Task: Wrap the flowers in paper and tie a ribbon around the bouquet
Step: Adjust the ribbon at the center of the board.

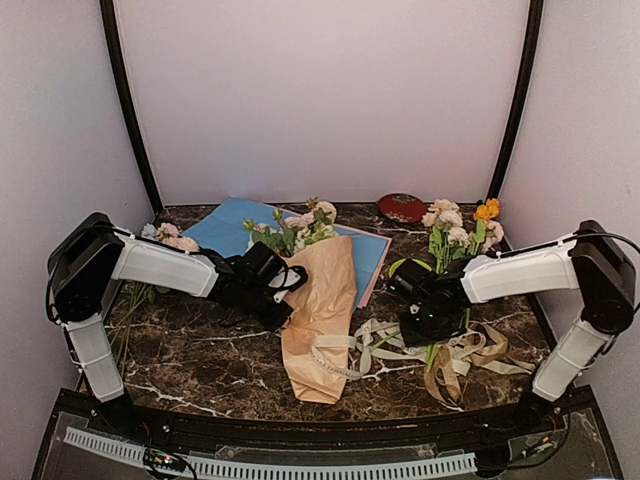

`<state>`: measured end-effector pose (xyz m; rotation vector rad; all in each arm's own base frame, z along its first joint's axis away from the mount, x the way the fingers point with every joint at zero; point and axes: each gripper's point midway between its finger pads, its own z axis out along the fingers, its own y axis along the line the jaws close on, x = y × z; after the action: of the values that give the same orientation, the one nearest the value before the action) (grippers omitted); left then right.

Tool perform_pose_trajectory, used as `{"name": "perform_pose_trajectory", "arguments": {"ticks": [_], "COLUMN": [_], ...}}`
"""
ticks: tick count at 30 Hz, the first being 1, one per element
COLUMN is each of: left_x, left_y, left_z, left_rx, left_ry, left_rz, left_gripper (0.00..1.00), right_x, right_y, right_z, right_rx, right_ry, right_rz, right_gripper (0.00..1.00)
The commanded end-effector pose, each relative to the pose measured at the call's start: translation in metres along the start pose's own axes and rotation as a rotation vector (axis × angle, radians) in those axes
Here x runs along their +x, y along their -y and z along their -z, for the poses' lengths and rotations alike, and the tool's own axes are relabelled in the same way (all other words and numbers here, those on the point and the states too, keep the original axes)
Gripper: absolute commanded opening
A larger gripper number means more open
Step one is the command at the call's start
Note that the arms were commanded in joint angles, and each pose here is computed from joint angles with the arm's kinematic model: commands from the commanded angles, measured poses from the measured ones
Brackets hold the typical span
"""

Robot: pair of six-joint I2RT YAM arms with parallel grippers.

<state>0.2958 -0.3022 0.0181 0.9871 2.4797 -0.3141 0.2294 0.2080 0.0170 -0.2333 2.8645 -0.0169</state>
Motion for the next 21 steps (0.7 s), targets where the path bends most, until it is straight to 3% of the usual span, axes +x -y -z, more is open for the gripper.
{"name": "perform_pose_trajectory", "arguments": {"ticks": [1,5,7,13,19,21], "left_x": [0.066,0.068,0.068,0.067,0.067,0.068], "left_y": [-0.013,-0.013,-0.013,-0.014,-0.013,-0.014], "left_z": [-0.016,-0.018,-0.018,-0.018,-0.018,-0.018], "left_rx": [-0.05,-0.048,-0.049,-0.051,-0.05,-0.05], "left_ry": [-0.226,-0.233,-0.234,-0.235,-0.235,-0.237], "left_rz": [-0.001,0.0,0.0,-0.002,-0.002,-0.002], "left_gripper": [0.0,0.0,0.0,0.0,0.0,0.0], "right_x": [0.035,0.043,0.046,0.035,-0.01,-0.014], "right_y": [0.075,0.107,0.123,0.141,0.099,0.078], "right_z": [0.003,0.01,0.013,0.022,0.064,0.083], "right_rx": [0.23,0.25,0.272,0.232,0.059,0.032], "right_ry": [-0.047,-0.04,-0.033,0.028,0.116,0.137], "right_rz": [-0.127,-0.222,-0.272,-0.39,-0.32,-0.272], "right_gripper": [0.42,0.44,0.49,0.54,0.36,0.36]}}
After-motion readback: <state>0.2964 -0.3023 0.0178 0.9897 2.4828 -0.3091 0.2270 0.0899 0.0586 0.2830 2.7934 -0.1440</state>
